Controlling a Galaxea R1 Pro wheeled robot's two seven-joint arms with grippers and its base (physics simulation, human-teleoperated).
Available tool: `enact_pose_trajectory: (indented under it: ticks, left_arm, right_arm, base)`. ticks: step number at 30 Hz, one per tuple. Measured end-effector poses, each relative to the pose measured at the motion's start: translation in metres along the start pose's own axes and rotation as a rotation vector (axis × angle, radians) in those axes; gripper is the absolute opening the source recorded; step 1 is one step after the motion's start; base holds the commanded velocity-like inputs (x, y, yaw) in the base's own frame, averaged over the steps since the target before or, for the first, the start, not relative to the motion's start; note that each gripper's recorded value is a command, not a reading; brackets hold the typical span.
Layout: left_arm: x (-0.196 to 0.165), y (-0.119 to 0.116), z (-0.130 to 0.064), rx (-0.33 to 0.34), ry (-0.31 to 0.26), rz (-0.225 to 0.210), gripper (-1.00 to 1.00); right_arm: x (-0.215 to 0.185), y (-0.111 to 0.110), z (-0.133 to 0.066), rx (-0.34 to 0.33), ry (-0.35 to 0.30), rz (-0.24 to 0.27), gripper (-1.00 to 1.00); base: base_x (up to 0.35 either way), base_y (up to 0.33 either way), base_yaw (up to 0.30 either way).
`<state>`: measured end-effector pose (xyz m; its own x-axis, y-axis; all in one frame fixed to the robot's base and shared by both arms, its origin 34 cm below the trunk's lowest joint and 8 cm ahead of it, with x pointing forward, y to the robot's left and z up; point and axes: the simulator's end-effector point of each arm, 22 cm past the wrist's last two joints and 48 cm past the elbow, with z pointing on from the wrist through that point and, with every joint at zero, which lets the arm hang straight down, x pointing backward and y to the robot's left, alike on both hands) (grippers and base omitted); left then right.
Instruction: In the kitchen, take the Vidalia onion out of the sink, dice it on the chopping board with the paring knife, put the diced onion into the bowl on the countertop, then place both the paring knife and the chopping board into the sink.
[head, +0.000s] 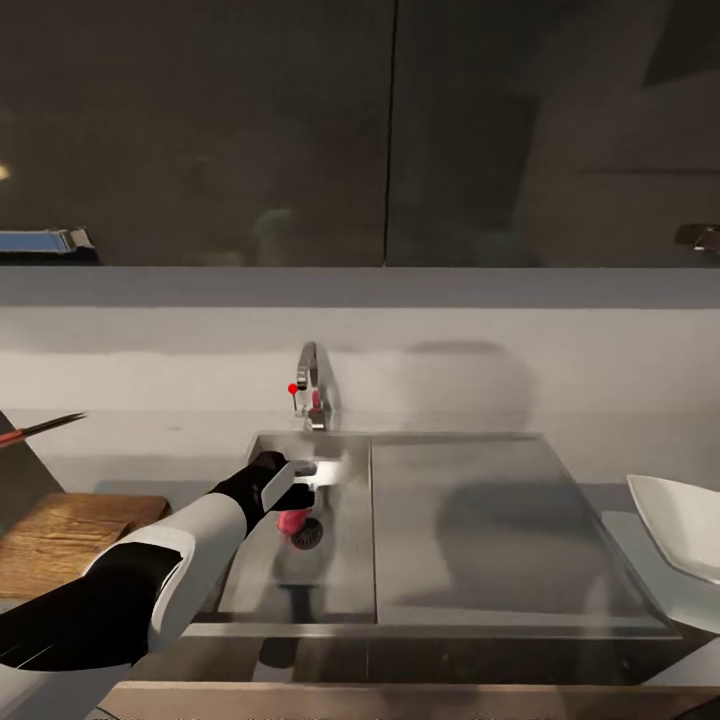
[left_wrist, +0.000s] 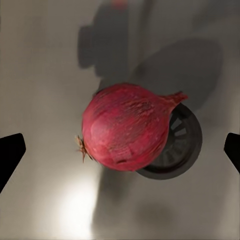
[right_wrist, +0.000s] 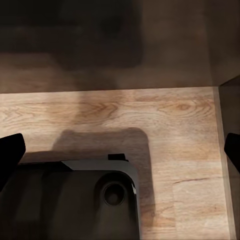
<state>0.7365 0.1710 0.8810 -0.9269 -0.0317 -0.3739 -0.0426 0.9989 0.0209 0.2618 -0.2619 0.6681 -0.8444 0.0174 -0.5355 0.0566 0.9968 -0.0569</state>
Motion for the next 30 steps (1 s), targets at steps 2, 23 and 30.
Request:
enact_pose_trajectory:
  ticks: [2,23,30]
  left_arm:
    - [0.001,0.000,0.002,0.000,0.003,0.000,1.00]
    - [0.013,0.000,0.018,-0.001,0.034,0.002,1.00]
    - [0.014,0.000,0.020,-0.002,0.037,0.002,1.00]
  right_arm:
    - [0.001,0.000,0.000,0.000,0.003,0.000,1.00]
    - [0.012,-0.001,-0.002,0.001,0.033,-0.003,1.00]
    - [0.013,-0.001,-0.002,0.001,0.035,-0.003,1.00]
  base:
    - [0.002,0.001,0.000]
    - [0.026,-0.002,0.000]
    - [0.002,0.000,0.000]
